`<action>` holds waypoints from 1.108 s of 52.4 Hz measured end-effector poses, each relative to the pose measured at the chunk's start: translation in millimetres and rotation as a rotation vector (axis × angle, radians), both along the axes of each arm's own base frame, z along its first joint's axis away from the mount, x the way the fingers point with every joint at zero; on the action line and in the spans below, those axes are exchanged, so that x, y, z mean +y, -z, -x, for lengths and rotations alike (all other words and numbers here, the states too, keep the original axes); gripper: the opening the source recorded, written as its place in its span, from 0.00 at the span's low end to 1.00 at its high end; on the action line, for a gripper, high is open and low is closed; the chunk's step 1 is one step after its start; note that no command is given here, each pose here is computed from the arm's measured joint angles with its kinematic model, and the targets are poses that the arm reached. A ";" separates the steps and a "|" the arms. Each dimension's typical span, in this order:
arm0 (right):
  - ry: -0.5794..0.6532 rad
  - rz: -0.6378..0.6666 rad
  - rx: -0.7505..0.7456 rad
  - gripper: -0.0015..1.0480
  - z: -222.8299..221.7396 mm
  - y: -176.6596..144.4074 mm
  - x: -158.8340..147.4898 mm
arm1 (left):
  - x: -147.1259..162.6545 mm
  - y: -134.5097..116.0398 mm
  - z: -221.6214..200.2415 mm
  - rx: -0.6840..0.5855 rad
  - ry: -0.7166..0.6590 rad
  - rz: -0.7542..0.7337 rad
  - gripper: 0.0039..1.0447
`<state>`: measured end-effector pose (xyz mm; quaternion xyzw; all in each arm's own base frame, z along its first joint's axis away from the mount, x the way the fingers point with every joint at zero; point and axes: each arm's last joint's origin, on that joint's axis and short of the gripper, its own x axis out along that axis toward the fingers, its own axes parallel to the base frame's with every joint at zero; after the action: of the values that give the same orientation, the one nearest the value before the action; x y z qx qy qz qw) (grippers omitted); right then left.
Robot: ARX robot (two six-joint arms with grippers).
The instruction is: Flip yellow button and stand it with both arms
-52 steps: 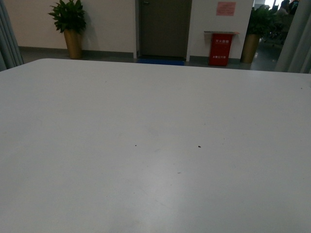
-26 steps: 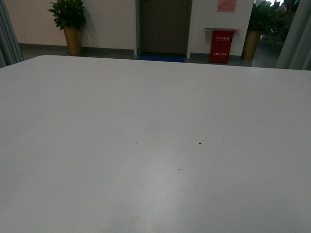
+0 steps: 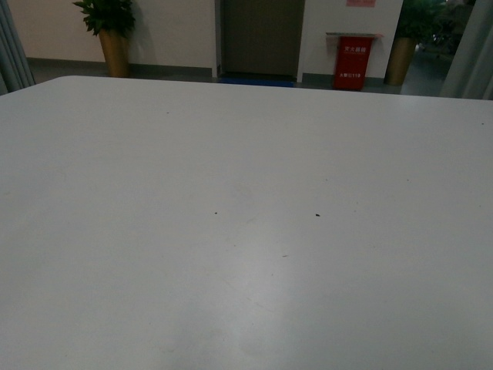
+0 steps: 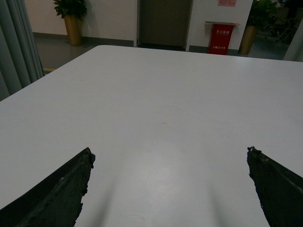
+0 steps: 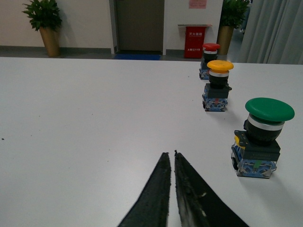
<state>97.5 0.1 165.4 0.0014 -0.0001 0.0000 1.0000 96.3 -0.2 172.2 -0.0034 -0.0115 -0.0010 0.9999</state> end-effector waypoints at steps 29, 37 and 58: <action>0.000 0.000 0.000 0.92 0.0 0.0 0.0 | 0.0 0.0 0.0 0.000 0.000 0.000 0.94; 0.000 0.000 0.000 0.92 0.0 -0.1 0.0 | 0.0 0.0 0.0 0.000 0.000 0.000 0.94; 0.000 0.000 0.000 0.93 0.0 0.0 0.0 | 0.0 0.0 0.0 0.000 0.000 0.000 0.94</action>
<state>97.5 0.1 165.4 0.0016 -0.0001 0.0000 1.0000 96.3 -0.2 172.2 -0.0034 -0.0115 -0.0010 0.9999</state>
